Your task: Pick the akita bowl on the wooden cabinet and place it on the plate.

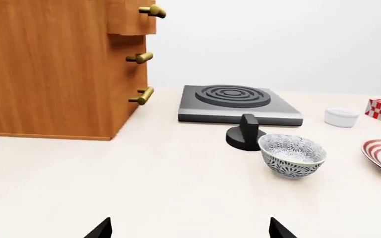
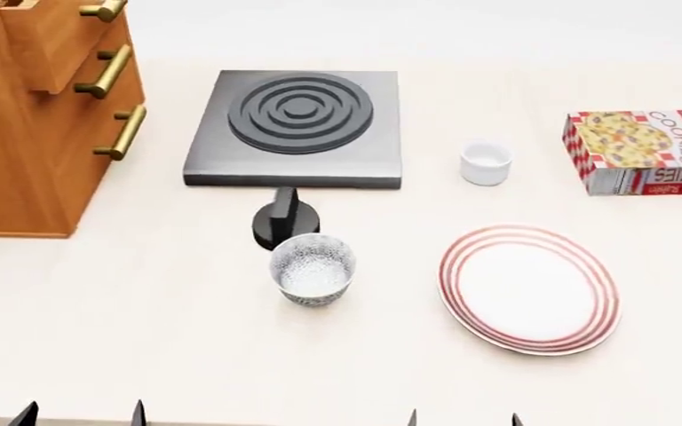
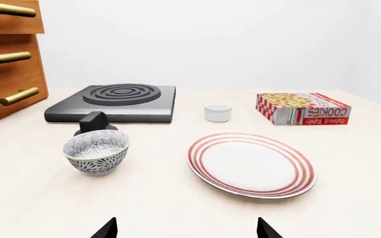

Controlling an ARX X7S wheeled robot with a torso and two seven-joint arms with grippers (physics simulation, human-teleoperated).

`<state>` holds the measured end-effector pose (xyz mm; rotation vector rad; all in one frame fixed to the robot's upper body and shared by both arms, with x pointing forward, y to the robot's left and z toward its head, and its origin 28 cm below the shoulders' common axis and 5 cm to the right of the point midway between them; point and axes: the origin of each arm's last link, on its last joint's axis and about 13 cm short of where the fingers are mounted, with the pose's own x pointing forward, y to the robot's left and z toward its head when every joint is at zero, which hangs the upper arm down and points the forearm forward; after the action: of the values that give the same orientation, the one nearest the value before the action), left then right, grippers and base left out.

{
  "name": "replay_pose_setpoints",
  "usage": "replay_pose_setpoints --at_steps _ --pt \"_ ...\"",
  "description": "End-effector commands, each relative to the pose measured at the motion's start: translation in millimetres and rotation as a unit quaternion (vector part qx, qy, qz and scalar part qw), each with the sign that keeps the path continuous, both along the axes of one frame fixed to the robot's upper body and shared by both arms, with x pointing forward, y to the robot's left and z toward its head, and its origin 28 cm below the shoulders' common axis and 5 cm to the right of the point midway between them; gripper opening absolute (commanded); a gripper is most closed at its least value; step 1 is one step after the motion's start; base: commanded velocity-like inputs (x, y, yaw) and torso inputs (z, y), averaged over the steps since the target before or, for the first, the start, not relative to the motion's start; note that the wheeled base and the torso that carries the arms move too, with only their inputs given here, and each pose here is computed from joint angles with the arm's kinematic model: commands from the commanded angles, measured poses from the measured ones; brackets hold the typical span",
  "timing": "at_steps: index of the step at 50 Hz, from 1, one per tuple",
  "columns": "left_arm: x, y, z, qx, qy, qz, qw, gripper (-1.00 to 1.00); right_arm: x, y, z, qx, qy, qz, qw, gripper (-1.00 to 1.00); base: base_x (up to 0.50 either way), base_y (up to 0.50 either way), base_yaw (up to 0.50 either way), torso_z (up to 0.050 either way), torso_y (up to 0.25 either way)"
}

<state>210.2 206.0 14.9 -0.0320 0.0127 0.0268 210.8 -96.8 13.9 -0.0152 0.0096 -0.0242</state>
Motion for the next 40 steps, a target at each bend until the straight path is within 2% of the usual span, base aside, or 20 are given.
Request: replay_pose_setpoints --at_steps 1,40 --pt "0.8 0.5 -0.3 0.005 0.0 0.0 1.0 1.0 0.4 0.0 -0.1 -0.001 0.003 -0.003 1.0 1.0 0.0 0.5 0.0 0.0 0.0" --pt "-0.4 -0.2 0.3 0.008 0.0 -0.001 1.0 1.0 -0.1 0.0 0.0 0.0 0.001 -0.002 1.0 1.0 0.0 0.5 0.0 0.0 0.0"
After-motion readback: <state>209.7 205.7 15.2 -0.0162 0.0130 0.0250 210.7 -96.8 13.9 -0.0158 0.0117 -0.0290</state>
